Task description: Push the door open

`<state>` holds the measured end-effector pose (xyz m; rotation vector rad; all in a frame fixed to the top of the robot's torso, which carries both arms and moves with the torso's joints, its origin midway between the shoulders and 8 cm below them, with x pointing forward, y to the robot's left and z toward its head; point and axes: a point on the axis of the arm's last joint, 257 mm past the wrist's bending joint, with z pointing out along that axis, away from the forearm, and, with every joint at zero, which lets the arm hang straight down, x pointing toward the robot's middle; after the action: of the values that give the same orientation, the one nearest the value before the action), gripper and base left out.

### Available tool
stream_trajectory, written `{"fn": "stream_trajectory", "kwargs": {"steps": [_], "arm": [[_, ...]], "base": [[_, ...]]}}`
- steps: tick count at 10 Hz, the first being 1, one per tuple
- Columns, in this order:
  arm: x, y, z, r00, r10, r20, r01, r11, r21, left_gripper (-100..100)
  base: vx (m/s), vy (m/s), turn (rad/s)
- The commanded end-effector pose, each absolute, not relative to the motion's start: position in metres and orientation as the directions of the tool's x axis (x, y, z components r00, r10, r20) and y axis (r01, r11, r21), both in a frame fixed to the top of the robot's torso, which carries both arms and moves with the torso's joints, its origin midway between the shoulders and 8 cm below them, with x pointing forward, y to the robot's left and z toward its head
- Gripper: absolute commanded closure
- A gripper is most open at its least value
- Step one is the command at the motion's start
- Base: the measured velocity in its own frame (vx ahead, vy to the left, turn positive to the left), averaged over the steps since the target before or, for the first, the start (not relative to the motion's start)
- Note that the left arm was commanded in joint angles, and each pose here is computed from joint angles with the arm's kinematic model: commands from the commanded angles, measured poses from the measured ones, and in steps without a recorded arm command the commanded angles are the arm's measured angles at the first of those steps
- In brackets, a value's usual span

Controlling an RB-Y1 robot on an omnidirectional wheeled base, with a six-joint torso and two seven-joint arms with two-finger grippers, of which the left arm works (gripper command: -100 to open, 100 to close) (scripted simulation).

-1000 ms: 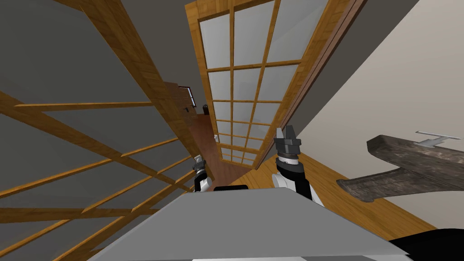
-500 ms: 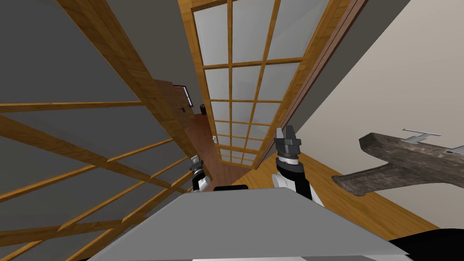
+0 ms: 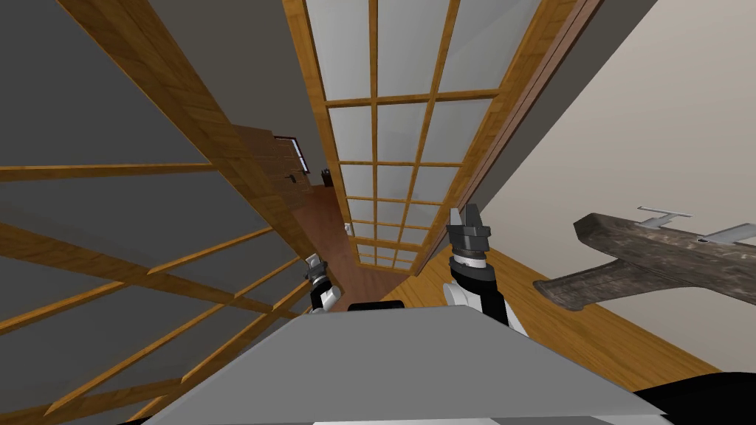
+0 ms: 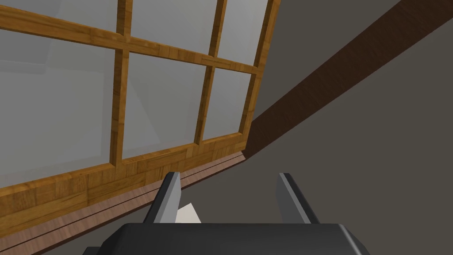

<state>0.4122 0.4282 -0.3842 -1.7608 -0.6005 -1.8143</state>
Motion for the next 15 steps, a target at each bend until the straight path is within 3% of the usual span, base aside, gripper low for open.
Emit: {"fn": "stream_trajectory", "kwargs": {"steps": [1, 15], "arm": [[0.406, 0.444, -0.375, -0.015, -0.094, 0.995, 0.674, -0.736, -0.059, 100], [0.363, 0.511, -0.368, -0.017, -0.097, 0.995, 0.822, -0.568, -0.041, 100]], "base": [[0.014, 0.013, -0.004], [0.040, 0.036, -0.071]]}}
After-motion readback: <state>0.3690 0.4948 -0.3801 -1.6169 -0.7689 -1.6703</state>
